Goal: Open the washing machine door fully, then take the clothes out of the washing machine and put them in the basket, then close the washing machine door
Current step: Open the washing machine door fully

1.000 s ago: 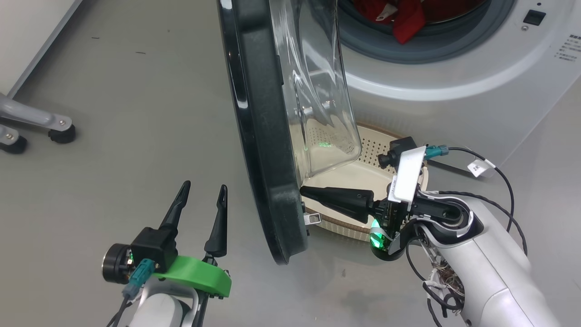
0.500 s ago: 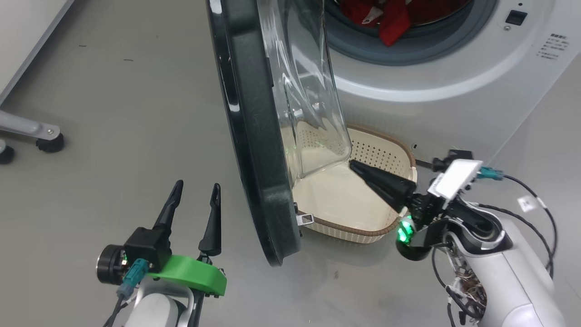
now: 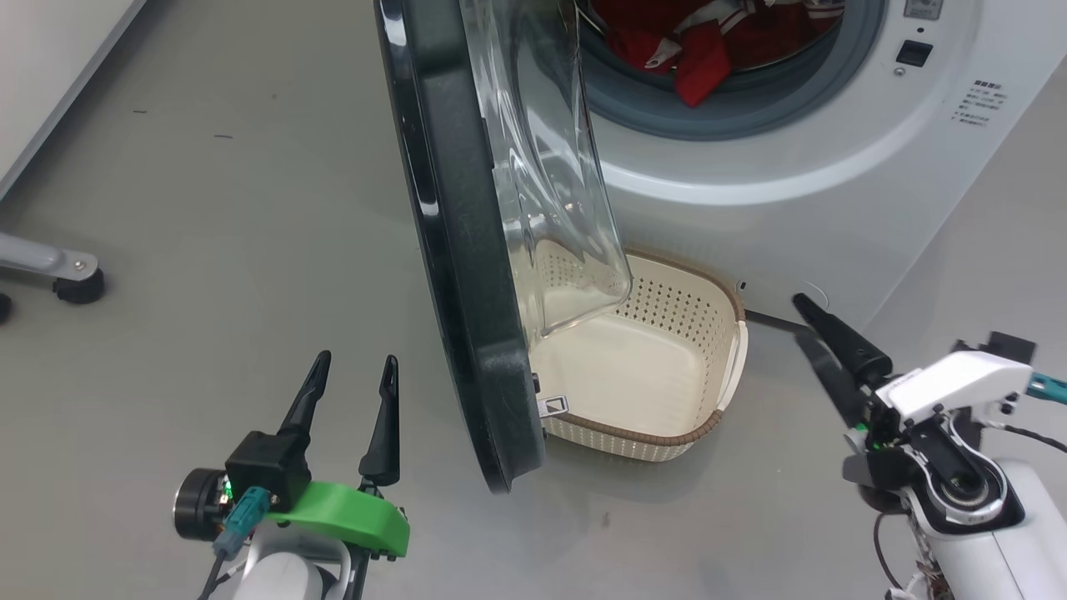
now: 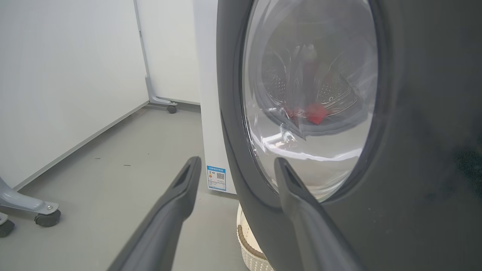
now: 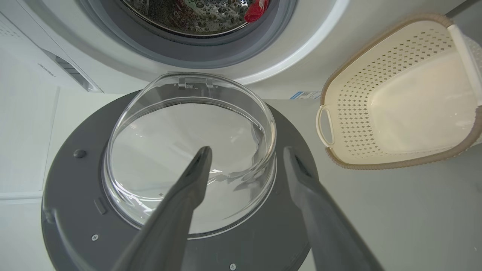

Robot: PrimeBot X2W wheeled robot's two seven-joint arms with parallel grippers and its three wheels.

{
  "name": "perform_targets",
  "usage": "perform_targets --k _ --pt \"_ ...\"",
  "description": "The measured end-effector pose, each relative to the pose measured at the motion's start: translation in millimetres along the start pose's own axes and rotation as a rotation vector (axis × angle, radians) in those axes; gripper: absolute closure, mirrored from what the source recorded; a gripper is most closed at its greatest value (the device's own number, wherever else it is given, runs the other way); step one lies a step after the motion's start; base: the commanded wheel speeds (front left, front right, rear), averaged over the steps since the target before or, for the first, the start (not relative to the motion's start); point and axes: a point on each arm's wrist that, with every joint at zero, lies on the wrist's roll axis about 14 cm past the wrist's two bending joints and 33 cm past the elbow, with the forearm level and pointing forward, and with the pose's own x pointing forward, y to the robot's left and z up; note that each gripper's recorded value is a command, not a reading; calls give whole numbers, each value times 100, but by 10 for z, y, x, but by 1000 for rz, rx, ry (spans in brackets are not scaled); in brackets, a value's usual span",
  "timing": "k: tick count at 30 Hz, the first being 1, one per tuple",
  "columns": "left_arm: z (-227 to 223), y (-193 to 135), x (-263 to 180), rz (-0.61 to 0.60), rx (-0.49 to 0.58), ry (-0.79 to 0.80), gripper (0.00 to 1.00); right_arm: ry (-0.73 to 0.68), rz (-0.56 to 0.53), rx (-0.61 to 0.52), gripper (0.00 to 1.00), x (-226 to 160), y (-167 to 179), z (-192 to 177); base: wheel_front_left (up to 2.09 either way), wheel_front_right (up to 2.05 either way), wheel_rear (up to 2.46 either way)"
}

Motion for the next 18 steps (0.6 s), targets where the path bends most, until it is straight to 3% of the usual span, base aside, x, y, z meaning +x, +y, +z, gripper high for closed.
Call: perform_targets --k 9,15,18 --pt "-38 -18 -35 -9 -6 11 0 -268 -58 -384 0 -283 82 446 0 0 0" --pt "-38 -26 -35 -13 -5 10 0 -381 -33 -822 0 -408 374 653 0 0 0" --pt "-38 -39 -36 -21 -7 10 0 -452 0 -987 0 -471 509 721 0 0 0"
